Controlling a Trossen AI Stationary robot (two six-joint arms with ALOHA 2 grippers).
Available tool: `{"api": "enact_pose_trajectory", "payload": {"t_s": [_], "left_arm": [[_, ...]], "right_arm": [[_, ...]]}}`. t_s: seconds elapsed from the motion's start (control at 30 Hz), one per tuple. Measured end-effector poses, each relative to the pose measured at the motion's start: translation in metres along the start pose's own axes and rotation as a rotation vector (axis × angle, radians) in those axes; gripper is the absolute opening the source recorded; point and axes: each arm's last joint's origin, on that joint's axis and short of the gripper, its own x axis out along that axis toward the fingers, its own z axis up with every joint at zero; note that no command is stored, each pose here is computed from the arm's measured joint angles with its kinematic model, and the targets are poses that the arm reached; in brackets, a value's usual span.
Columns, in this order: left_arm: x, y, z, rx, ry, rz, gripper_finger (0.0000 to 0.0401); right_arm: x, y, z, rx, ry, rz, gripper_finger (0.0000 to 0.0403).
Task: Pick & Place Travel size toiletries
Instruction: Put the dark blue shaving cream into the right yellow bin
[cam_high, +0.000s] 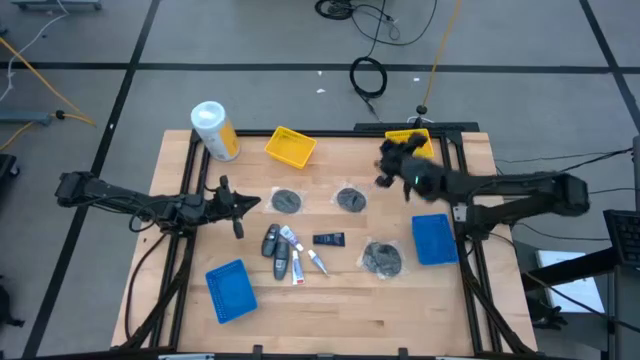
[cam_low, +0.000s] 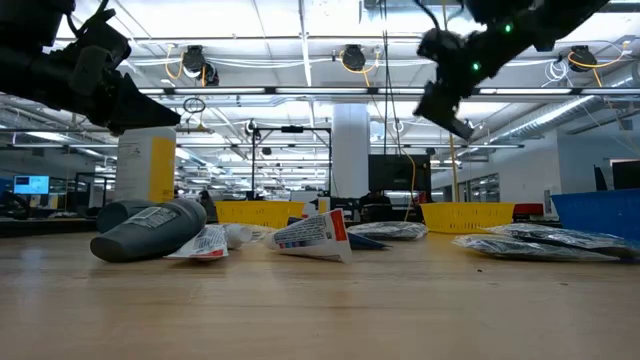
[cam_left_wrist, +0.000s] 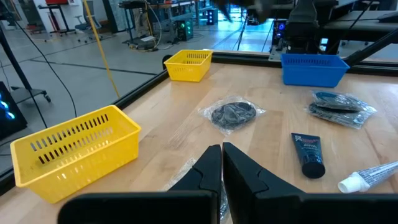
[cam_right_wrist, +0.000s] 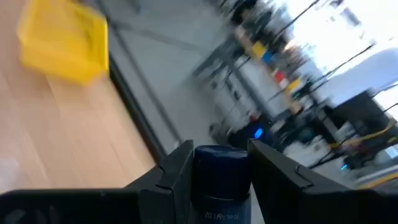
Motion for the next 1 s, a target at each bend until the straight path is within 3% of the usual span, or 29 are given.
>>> {"api": "enact_pose_trajectory", "payload": {"t_s": [0.13,0.27,0.47,0.63,0.8,1.0], "left_arm": [[0.000,0.000,0.000,0.000,0.000,0.000,0.0017],[0.000,0.000,0.002,0.001,-0.015,0.000,0.0017],[0.000,0.000,0.005,0.031,-0.049,0.003,0.0017],[0.000,0.000,0.005,0.036,-0.049,0.009,0.0017],[0.000,0.000,0.005,0.019,-0.046,0.008,0.0017],[0.000,0.000,0.005,0.015,-0.045,0.008,0.0017]], "right_arm": [[0.026,-0.035,-0.033,-0.038,0.120,0.107,0.0128],[0.051,-0.052,-0.062,-0.152,0.216,0.186,0.0128],[0.081,-0.055,-0.090,-0.420,0.267,0.283,0.0128],[0.101,-0.043,-0.107,-0.542,0.289,0.373,0.0128],[0.110,-0.032,-0.116,-0.526,0.314,0.433,0.0128],[0.116,-0.030,-0.116,-0.414,0.313,0.389,0.0138]]}}
